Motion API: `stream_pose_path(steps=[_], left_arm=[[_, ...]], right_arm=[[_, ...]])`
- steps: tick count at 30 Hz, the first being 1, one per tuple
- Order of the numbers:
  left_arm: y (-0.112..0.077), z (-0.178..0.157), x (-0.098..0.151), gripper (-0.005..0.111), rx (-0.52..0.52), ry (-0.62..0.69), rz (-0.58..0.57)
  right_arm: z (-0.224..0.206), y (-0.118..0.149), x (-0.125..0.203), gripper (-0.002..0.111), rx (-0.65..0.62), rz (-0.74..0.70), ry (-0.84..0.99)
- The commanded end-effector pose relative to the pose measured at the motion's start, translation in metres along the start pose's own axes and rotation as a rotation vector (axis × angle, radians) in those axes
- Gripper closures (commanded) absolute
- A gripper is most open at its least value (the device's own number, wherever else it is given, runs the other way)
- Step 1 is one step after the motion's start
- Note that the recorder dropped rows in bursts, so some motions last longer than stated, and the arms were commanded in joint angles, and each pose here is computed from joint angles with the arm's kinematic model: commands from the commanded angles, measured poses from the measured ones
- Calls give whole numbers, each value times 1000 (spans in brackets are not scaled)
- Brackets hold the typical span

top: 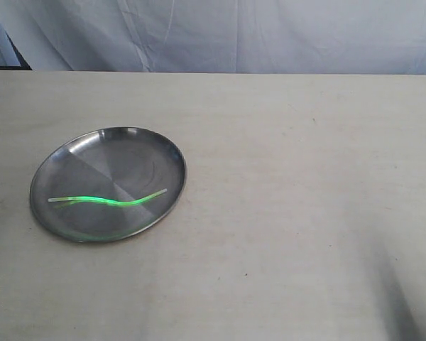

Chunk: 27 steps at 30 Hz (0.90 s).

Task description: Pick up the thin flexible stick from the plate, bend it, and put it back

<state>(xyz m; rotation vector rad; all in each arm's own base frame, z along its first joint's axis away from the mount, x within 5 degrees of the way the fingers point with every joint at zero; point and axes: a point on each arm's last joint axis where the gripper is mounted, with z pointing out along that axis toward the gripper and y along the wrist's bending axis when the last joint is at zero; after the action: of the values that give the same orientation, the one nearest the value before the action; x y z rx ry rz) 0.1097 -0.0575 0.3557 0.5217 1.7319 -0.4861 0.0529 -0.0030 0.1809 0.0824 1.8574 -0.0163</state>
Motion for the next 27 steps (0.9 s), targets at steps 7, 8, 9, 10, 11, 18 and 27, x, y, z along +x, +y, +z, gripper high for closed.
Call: stream_pose_path(steps=[7,8,9,10,11,18,27], left_arm=[[17,-24,62,107,-351,85,-148],[18,-27,69,107,-378,72,-145],[18,-31,76,107,-400,56,-136],[18,-33,82,107,-413,32,-136],[17,-35,89,107,-425,9,-136],[17,-36,135,107,-461,-134,-112],[17,-34,164,107,-465,-192,-144]], right_arm=[[0,0,0,109,-1,4,-13],[0,0,0,109,-1,4,-13],[0,0,0,109,-1,4,-13],[0,0,0,109,-1,4,-13],[0,0,0,109,-1,4,-13],[0,0,0,109,-1,4,-13],[0,0,1,109,-1,4,-10]])
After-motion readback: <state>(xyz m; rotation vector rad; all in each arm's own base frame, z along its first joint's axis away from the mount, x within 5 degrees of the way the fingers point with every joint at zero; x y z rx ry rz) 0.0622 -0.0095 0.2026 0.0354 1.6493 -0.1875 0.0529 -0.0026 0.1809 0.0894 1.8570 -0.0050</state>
